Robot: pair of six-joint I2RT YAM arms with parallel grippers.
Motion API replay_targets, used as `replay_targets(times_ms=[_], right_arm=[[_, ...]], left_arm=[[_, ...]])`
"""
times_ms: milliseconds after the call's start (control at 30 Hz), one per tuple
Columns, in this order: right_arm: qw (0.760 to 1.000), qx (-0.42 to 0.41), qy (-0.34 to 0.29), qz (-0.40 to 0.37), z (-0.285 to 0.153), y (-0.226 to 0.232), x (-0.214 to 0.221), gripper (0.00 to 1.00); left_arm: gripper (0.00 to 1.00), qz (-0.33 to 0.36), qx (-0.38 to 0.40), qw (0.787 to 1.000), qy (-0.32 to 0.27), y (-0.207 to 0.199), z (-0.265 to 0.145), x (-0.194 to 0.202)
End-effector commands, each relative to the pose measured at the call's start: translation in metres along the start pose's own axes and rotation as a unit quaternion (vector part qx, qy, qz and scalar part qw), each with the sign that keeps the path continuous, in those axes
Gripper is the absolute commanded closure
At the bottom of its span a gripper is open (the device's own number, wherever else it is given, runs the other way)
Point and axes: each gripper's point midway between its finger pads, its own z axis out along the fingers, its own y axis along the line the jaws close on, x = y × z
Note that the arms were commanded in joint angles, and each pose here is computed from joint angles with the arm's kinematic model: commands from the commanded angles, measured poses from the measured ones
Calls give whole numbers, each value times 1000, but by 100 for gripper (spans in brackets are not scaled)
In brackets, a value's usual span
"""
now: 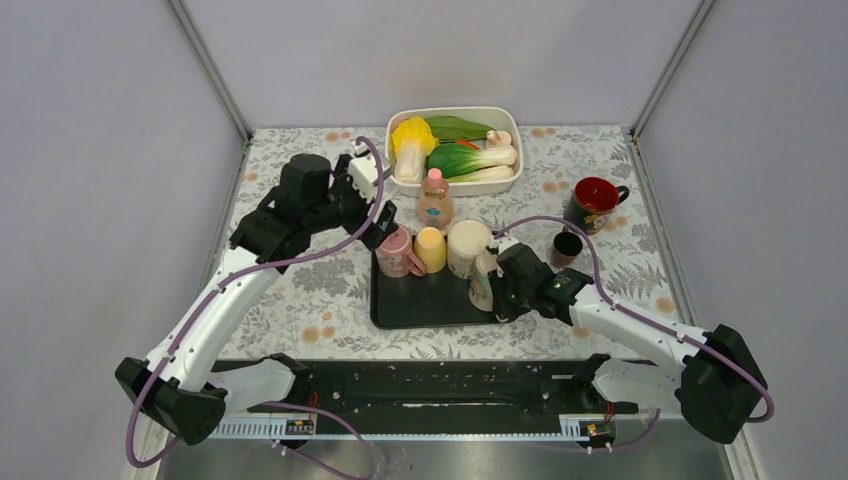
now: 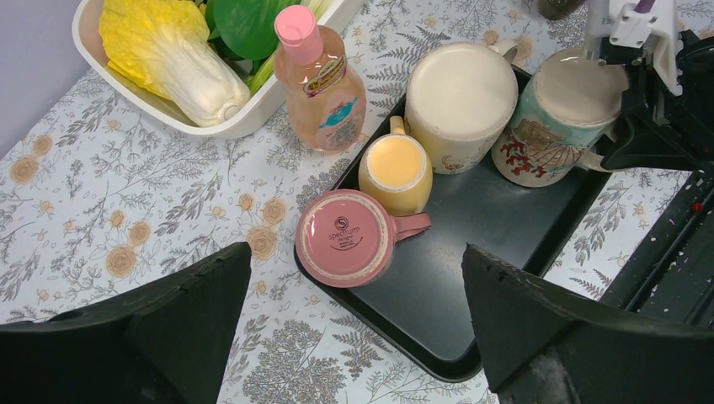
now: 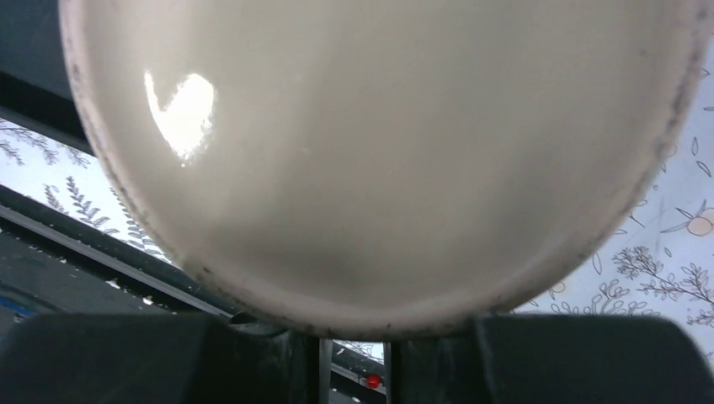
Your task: Turn the mug right side up
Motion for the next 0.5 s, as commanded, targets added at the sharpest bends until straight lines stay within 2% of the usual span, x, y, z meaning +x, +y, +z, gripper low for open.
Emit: replay_targets(times_ms=[0, 100, 300, 467], right_arm=[[1000, -1, -12, 13, -7, -1, -1, 87], [1000, -19, -12, 13, -16, 5, 0, 99], [995, -99, -6, 6, -50, 33, -3, 100], [986, -160, -41, 4, -85, 56, -23, 100]], left_arm=[[1, 8, -2, 999, -36, 1, -4, -16], [1, 5, 2, 999, -35, 0, -3, -15], [1, -1, 5, 1000, -26, -2, -4, -12], [1, 8, 6, 1000, -19, -3, -10, -9]])
